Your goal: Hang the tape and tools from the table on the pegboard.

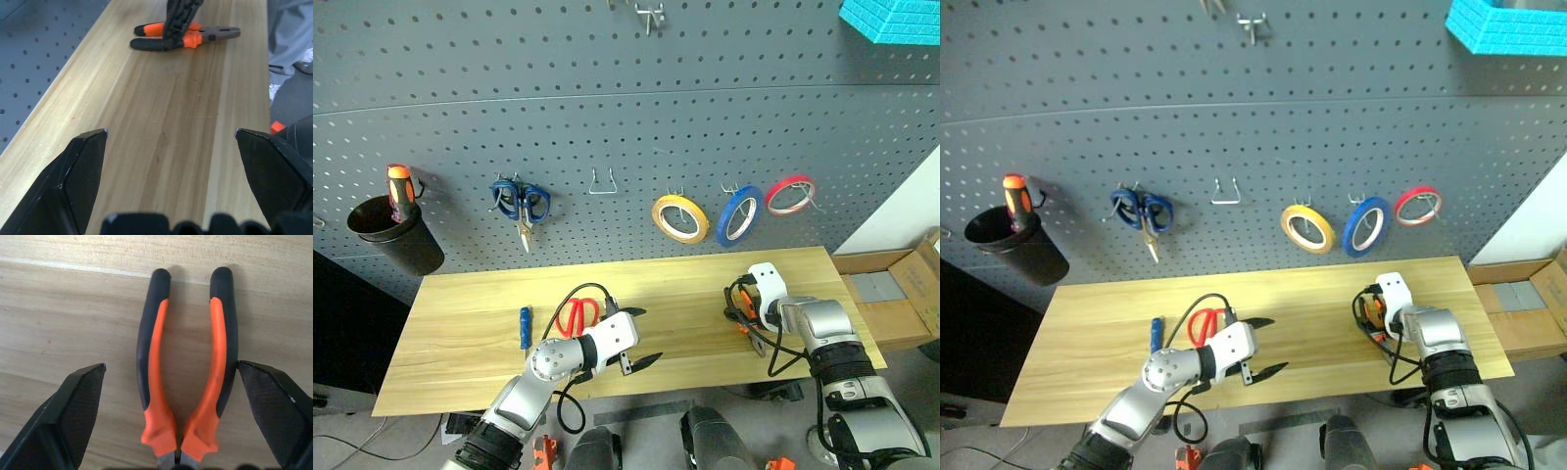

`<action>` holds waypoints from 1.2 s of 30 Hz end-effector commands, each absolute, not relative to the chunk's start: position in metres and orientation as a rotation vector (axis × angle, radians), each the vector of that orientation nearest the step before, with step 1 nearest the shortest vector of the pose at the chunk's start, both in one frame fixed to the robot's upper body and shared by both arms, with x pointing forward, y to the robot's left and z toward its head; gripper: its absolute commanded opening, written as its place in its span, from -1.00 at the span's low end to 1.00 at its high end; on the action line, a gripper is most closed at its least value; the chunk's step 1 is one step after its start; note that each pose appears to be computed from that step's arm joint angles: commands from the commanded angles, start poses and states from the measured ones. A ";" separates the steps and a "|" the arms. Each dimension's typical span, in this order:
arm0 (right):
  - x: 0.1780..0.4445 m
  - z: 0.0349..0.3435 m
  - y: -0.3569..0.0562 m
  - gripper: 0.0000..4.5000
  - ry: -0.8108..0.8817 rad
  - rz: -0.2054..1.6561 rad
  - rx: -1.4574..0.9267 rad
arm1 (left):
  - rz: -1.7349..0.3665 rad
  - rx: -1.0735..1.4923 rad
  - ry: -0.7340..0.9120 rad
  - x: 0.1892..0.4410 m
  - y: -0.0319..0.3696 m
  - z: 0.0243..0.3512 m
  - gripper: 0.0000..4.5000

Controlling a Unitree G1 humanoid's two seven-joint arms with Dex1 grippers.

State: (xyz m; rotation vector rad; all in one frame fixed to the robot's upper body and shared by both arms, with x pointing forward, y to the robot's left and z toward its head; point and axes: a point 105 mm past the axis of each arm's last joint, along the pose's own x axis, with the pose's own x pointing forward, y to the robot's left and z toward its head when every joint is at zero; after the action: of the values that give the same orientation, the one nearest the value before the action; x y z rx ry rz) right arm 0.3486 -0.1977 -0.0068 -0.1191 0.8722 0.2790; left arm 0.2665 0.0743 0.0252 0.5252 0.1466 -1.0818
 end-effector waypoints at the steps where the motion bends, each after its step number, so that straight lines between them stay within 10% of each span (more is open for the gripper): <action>1: 0.356 -0.004 -0.205 1.00 0.844 0.274 -0.171 | -1.079 0.531 0.106 0.265 0.071 0.035 1.00; 8: 0.362 -0.011 -0.210 1.00 0.851 0.303 -0.243 | -1.122 0.515 0.100 0.259 0.066 0.038 1.00; 14: 0.367 -0.009 -0.210 0.35 0.860 0.309 -0.219 | -1.157 0.479 0.112 0.252 0.063 0.040 1.00; 22: 0.372 0.004 -0.195 0.30 0.799 0.387 -0.175 | -1.135 0.479 0.098 0.260 0.062 0.042 1.00; 36: 0.314 0.146 -0.081 0.30 0.116 1.002 -0.219 | -0.892 0.220 0.111 0.222 0.085 0.070 1.00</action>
State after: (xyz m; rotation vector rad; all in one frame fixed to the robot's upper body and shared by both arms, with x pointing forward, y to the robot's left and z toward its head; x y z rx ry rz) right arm 0.3202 -0.0877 0.1160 -0.2447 0.2316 0.9848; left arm 0.2226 0.0865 0.0500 0.2438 0.1757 -0.9224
